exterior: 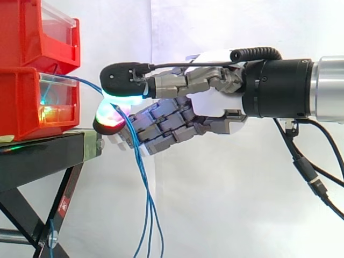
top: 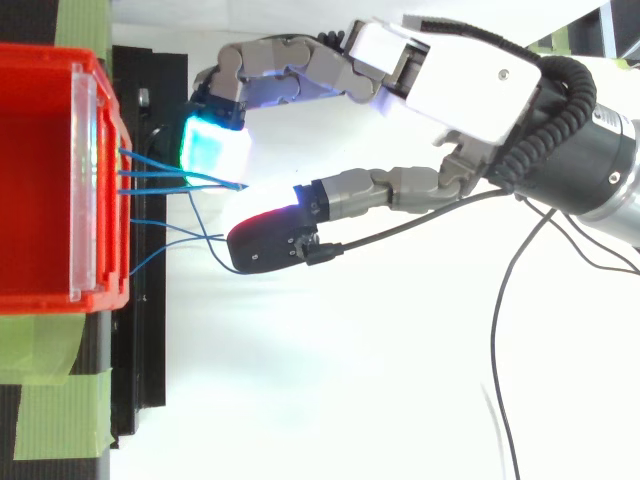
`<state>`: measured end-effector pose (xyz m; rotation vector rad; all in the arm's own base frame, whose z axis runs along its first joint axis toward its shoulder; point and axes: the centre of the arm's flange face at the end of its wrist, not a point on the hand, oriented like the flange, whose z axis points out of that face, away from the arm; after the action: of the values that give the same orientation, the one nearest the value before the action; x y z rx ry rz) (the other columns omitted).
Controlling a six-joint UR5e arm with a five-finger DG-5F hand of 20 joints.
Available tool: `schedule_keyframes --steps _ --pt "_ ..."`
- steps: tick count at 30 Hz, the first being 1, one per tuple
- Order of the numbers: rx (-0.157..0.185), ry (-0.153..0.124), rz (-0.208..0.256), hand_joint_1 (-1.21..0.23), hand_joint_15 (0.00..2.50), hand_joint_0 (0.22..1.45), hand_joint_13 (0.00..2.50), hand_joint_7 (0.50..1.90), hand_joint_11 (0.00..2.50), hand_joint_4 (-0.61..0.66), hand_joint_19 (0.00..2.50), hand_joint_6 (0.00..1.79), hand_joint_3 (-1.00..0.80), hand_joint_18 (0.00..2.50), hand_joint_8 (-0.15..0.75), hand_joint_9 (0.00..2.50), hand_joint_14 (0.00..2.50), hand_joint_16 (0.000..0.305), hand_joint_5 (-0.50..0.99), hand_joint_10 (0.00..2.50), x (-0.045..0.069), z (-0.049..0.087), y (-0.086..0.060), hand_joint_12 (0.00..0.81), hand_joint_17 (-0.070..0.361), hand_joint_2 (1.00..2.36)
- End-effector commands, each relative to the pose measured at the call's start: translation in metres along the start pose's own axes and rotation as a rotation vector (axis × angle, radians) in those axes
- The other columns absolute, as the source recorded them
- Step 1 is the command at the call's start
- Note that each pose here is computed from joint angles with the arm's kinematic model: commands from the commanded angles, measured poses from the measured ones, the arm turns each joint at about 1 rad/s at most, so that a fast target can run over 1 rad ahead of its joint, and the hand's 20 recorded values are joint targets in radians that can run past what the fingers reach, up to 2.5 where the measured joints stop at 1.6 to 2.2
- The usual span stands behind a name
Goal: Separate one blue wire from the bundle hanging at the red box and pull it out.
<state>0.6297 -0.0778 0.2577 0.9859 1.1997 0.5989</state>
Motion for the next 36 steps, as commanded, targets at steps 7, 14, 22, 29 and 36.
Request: schedule_keyframes --steps 7,14,22,29,36 --pt "0.001 0.000 -0.001 -0.76 0.30 0.60 0.51 1.21 0.26 0.28 0.23 0.52 -0.43 0.51 0.321 0.59 0.01 0.057 -0.13 0.01 0.0000 0.0000 0.0000 0.417 0.127 1.01" --pt "0.008 0.003 -0.005 -0.76 0.31 0.60 0.52 1.20 0.27 0.28 0.24 0.53 -0.43 0.52 0.321 0.58 0.01 0.056 -0.13 0.01 -0.0001 -0.0008 -0.0010 0.419 0.127 1.01" --pt "0.008 0.003 -0.005 -0.77 0.31 0.60 0.53 1.17 0.28 0.27 0.24 0.55 -0.43 0.53 0.322 0.59 0.01 0.056 -0.13 0.01 -0.0001 -0.0008 -0.0010 0.419 0.126 1.01" --pt "0.006 0.001 -0.004 -0.78 0.32 0.60 0.54 1.16 0.28 0.27 0.24 0.56 -0.44 0.53 0.324 0.59 0.01 0.056 -0.14 0.01 -0.0001 -0.0006 -0.0007 0.420 0.126 1.00" --pt "0.008 0.003 -0.005 -0.78 0.32 0.60 0.55 1.11 0.29 0.27 0.25 0.59 -0.44 0.54 0.326 0.60 0.01 0.056 -0.14 0.01 0.0005 -0.0009 -0.0021 0.422 0.125 1.00"
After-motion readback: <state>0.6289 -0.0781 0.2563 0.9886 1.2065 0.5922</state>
